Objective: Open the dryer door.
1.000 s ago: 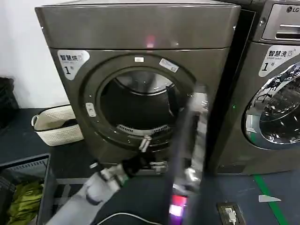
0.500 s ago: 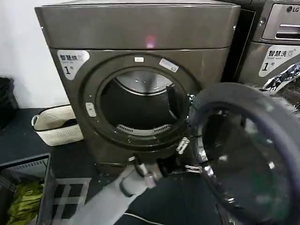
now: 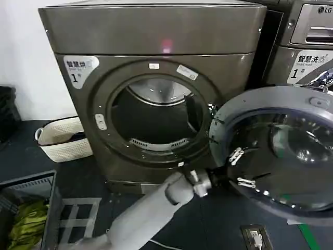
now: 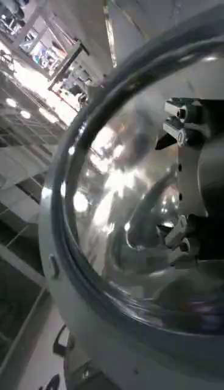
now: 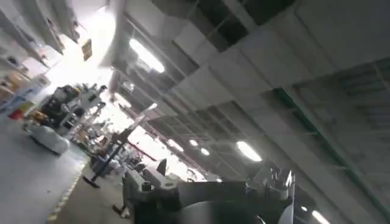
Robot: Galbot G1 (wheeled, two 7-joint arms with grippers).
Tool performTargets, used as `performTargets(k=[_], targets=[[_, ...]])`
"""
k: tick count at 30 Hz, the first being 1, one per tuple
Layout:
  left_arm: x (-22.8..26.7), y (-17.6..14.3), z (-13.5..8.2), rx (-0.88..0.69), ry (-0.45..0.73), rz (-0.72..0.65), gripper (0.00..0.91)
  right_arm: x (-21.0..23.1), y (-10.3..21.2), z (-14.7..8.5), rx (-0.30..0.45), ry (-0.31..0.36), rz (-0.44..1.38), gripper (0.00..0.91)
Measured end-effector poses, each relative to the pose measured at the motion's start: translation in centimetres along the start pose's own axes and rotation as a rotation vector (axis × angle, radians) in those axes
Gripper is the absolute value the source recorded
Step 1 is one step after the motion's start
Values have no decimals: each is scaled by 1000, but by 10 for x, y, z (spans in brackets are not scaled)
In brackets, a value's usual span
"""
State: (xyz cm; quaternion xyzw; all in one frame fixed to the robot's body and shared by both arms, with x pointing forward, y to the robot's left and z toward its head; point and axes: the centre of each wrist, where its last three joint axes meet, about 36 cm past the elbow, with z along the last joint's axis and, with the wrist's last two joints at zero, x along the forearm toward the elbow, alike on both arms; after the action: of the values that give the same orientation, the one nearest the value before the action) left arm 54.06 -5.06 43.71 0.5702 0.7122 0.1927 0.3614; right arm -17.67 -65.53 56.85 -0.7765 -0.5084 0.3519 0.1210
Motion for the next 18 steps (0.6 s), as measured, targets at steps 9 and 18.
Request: performTargets(k=[9, 18], targets=[[5, 3, 1, -26, 30, 57, 907, -8, -8, -2, -52, 29, 8, 907], [112, 60, -29, -318, 28, 276, 907, -15, 3, -6, -75, -47, -54, 907]])
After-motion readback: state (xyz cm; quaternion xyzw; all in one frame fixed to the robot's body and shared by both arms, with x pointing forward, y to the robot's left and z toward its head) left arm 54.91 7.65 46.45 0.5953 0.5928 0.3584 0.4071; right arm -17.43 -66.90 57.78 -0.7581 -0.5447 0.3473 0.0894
